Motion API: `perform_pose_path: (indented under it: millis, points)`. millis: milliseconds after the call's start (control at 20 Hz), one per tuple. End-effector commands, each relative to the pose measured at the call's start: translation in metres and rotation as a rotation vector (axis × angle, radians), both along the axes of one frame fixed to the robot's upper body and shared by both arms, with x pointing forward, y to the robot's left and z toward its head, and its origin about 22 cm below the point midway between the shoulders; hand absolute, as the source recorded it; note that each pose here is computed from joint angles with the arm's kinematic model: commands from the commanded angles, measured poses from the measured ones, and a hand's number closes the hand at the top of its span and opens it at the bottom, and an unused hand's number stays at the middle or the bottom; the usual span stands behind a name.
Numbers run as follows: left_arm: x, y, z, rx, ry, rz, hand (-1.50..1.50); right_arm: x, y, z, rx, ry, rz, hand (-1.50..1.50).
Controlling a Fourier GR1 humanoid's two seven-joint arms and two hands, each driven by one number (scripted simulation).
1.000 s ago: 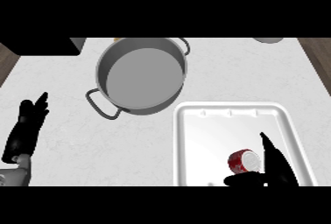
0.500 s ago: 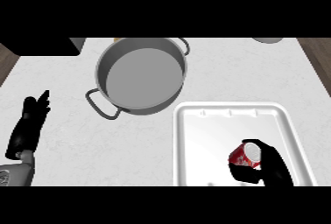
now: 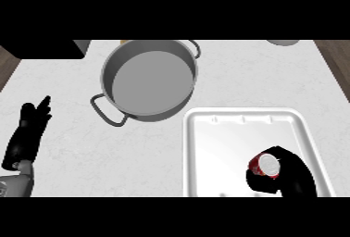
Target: Pick the can from the tray and place it in the pot
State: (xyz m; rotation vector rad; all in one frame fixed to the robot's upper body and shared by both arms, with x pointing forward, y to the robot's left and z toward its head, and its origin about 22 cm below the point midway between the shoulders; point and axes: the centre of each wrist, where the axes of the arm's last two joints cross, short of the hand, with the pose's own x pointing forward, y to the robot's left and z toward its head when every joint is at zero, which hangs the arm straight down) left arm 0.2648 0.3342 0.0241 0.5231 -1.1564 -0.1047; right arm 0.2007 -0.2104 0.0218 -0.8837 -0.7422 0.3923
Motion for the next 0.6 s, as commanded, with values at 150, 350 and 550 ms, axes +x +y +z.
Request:
perform_pose_path:
  millis: [150,350,550]
  points:
    - [0.007,-0.010,0.016,-0.008,-0.010,-0.004,0.00,-0.016,0.046,0.003,-0.172,0.010,0.080,1.50]
    - [0.001,-0.007,0.007,0.004,0.000,-0.004,0.00,-0.016,0.104,-0.004,-0.330,0.034,0.139,1.50]
    - [0.002,-0.012,0.000,0.010,-0.002,0.004,0.00,-0.018,0.098,0.041,-0.473,-0.024,0.084,1.50]
